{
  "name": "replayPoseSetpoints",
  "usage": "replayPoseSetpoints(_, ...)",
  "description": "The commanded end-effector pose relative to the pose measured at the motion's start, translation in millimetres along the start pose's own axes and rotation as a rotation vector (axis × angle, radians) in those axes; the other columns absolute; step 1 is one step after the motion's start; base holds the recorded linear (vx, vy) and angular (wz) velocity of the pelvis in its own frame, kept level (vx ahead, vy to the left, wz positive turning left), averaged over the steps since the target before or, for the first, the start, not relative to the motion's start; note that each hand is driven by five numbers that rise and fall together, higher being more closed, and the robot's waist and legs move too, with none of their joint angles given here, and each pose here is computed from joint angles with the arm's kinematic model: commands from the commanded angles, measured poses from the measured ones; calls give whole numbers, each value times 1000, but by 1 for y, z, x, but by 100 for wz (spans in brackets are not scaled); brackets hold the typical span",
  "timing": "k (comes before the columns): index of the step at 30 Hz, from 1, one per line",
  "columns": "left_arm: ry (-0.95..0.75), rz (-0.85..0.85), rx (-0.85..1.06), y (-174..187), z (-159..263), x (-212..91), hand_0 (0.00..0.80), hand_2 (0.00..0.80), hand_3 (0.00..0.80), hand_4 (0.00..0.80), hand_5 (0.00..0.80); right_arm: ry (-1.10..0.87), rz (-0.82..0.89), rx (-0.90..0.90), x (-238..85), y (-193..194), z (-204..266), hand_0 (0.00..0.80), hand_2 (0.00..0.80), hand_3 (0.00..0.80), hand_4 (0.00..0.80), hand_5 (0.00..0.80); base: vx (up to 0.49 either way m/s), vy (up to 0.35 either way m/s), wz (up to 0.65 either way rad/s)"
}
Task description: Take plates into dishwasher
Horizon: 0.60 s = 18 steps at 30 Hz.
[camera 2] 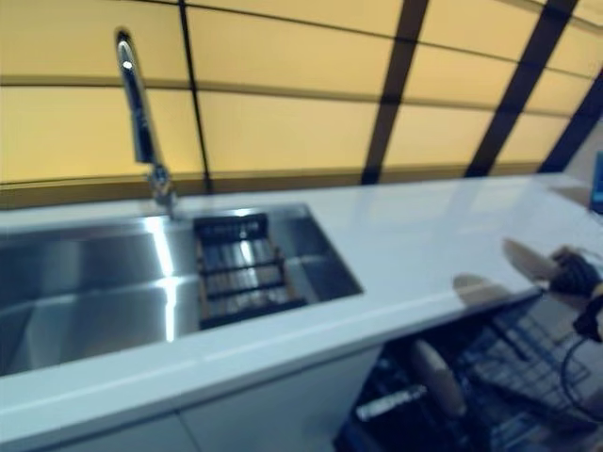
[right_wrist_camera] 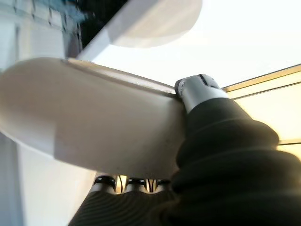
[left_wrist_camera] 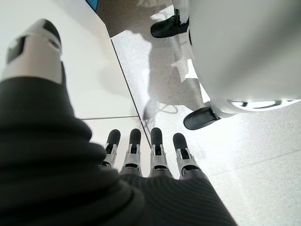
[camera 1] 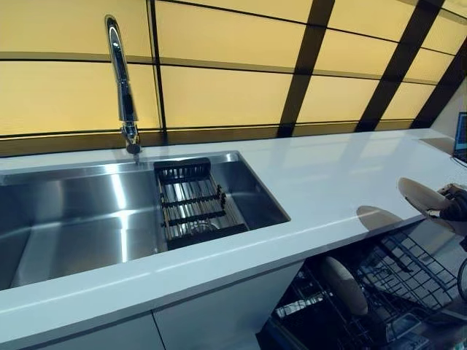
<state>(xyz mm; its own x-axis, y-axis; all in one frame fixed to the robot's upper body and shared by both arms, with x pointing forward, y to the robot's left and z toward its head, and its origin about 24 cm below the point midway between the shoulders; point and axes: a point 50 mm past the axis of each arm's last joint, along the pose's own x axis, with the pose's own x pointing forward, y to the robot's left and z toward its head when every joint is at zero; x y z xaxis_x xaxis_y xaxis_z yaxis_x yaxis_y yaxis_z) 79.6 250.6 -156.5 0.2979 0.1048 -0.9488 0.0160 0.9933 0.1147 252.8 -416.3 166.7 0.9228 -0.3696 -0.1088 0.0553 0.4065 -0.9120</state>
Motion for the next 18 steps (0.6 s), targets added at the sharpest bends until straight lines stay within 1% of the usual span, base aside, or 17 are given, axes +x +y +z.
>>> replayPoseSetpoints(1,-18,10,30,5,17,3,0,0,0,0,0,14,-65,207,2,-20,-1,800,800,800,800,800,-2,-22,-8)
replayPoseSetpoints(2,-18,10,28,5,17,3,0,0,0,0,0,34,-39,252,2,-15,-5,800,800,800,800,800,5,-15,-8)
replayPoseSetpoints(9,-15,11,13,6,14,3,0,0,0,0,0,105,38,404,-2,7,-26,800,800,800,800,800,4,-3,-3)
replayPoseSetpoints(12,-15,14,13,7,13,2,0,0,0,0,0,156,110,484,-6,22,-39,800,800,800,800,800,0,0,0)
replayPoseSetpoints(18,-17,14,14,7,12,2,0,0,0,0,0,163,220,560,-9,46,-42,800,800,800,800,800,0,0,0)
